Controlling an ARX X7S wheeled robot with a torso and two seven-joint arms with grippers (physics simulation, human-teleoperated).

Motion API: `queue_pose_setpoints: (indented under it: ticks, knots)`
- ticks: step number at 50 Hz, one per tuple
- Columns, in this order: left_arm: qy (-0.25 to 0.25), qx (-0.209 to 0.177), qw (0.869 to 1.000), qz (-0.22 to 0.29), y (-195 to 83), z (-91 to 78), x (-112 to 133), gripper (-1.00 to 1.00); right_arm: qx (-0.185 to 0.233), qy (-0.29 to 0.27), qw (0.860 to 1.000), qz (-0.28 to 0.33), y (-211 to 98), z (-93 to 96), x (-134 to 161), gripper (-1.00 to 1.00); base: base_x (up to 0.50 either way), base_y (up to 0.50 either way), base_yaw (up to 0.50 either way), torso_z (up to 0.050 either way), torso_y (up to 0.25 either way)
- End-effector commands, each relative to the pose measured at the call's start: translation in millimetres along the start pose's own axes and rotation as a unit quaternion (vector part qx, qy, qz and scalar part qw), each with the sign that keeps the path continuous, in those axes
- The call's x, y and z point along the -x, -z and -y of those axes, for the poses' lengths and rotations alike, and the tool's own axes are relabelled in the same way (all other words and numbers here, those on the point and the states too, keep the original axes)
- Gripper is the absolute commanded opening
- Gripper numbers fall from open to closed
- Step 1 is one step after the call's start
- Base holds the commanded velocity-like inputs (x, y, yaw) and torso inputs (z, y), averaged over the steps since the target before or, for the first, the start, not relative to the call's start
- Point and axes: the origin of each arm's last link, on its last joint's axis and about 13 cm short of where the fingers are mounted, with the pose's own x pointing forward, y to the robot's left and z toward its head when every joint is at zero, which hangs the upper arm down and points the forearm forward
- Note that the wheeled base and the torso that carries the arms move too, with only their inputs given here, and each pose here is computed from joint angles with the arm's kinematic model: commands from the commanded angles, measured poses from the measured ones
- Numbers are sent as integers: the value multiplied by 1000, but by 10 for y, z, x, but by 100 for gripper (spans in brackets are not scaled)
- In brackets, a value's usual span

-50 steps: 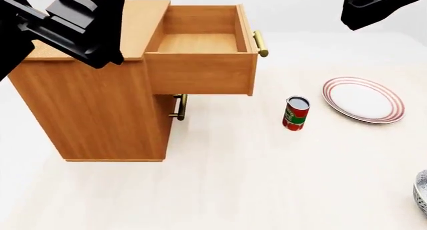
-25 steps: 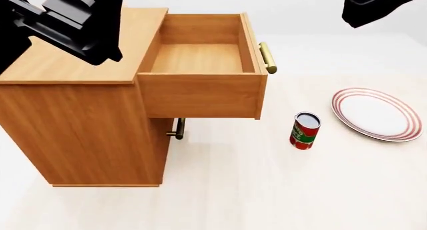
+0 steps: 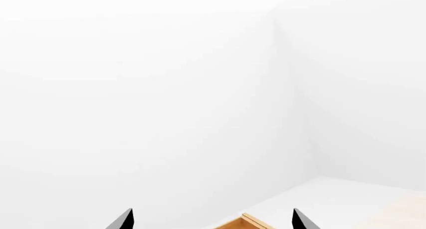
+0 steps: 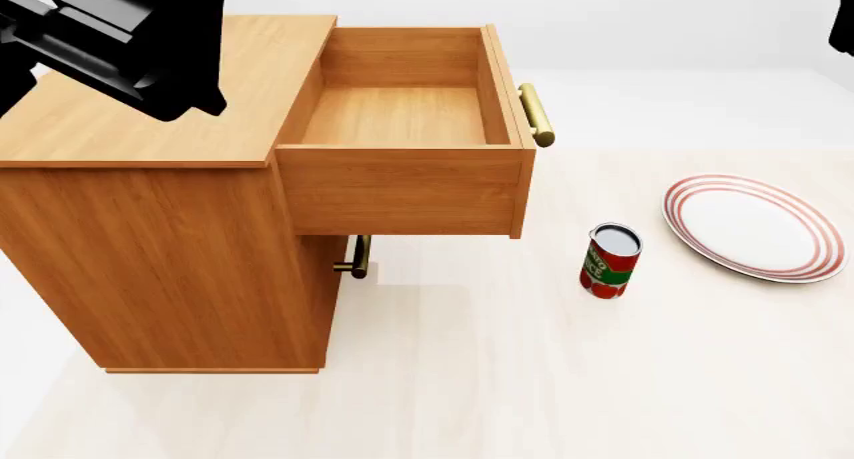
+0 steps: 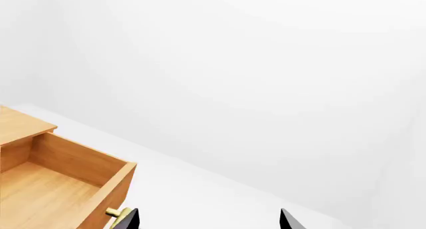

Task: Put the bowl in the top drawer of the cabinet.

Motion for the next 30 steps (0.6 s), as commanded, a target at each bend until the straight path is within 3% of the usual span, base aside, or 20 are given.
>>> queue_pose_setpoints:
  ticks: [1,12,30]
  knots:
    - [-6,9,1000,-6,-21,-25,7,100,28,38,994,-95,99,424,164,100,0,0,0,0,0]
    - [0,14,1000,-7,-34,-18,-44,100,62,49,971,-225,472,717,144,100,0,0,0,0,0]
    - [-1,18,1000,-9,-30,-24,-23,100,111,60,922,-367,929,871,165,100,0,0,0,0,0]
